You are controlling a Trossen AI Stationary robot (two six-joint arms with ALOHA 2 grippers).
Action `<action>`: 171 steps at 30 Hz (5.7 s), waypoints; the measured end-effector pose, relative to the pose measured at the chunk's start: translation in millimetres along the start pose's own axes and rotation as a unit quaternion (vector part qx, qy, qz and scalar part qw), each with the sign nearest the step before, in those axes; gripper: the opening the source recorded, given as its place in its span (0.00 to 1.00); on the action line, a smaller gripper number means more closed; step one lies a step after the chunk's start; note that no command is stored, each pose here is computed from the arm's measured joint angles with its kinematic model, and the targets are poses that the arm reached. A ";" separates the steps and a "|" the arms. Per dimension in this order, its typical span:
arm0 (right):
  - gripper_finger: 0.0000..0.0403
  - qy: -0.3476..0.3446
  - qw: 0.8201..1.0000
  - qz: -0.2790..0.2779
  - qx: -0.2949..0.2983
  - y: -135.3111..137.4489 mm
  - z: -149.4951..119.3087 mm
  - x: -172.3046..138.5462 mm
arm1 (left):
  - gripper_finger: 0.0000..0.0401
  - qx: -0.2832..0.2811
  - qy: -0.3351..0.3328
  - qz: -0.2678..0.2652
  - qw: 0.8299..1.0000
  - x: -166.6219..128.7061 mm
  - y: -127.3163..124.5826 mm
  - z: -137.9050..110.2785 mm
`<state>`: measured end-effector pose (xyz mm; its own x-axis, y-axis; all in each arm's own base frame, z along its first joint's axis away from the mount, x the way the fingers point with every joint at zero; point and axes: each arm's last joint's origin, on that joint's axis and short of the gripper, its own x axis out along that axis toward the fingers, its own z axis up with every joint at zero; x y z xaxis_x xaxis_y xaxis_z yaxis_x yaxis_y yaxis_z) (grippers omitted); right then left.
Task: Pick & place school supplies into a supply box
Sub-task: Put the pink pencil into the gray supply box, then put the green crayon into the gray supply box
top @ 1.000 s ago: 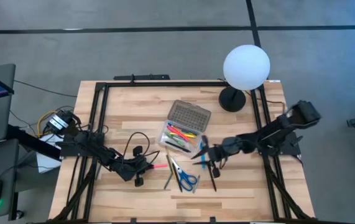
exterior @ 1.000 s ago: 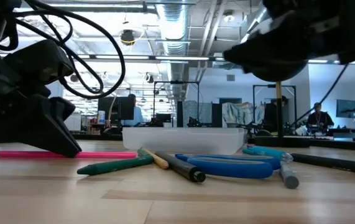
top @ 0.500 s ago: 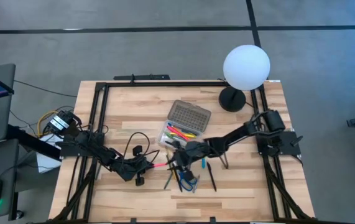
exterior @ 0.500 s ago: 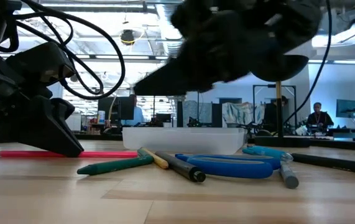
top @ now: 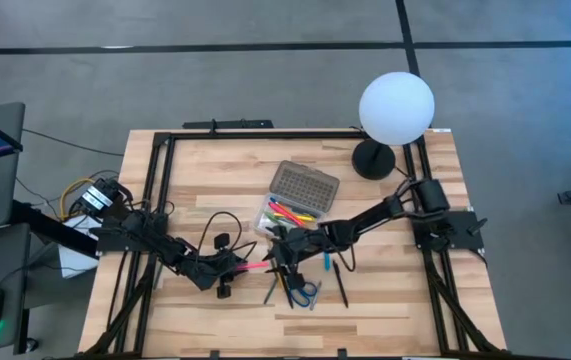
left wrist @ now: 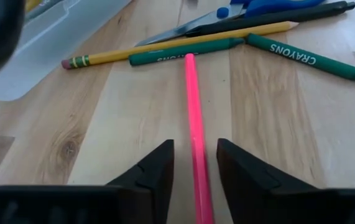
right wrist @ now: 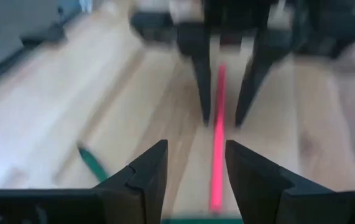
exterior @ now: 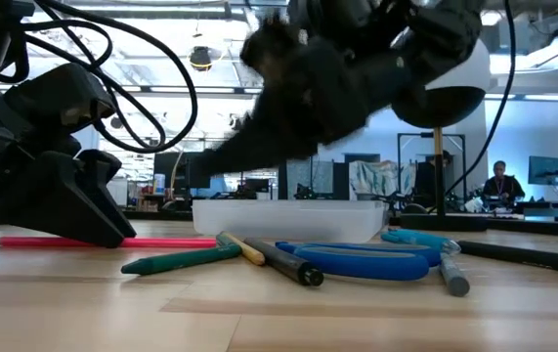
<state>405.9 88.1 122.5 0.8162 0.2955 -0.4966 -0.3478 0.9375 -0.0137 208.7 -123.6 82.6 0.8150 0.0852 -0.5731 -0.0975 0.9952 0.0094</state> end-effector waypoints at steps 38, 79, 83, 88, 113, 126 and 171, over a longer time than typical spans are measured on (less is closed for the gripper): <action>0.15 0.131 0.990 -0.028 0.032 0.2 -9.8 49.8 | 0.31 -0.015 -0.108 0.025 0.994 -76.9 -38.5 -6.4; 0.00 0.144 0.987 -0.061 -0.021 11.5 24.9 41.5 | 0.31 -0.004 -0.108 0.041 0.993 -76.7 -36.2 -8.2; 0.00 0.155 0.983 -0.091 -0.028 12.5 36.1 28.7 | 0.31 0.000 -0.115 0.048 0.992 -77.8 -36.6 -8.4; 0.00 0.163 0.977 -0.136 -0.031 16.4 51.4 10.6 | 0.31 0.010 -0.129 0.058 0.990 -82.4 -38.4 -11.4; 0.00 0.339 0.866 -0.353 0.100 3.5 33.6 -48.1 | 0.31 0.058 -0.103 0.017 0.993 -87.4 -44.1 -17.7; 0.00 0.329 0.862 -0.373 0.101 3.4 34.0 -48.6 | 0.31 0.130 -0.160 -0.025 0.978 -110.7 -65.3 -25.0; 0.00 0.079 0.800 -0.590 -0.083 136.9 38.4 -128.9 | 0.31 -0.109 0.109 0.053 0.987 -88.9 -42.3 72.6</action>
<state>270.8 185.3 218.0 0.5581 -0.8149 -0.1566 0.5533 0.5061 -0.6617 181.8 -169.8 192.6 0.6530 0.1528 -0.7418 -0.3160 0.9451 -0.0835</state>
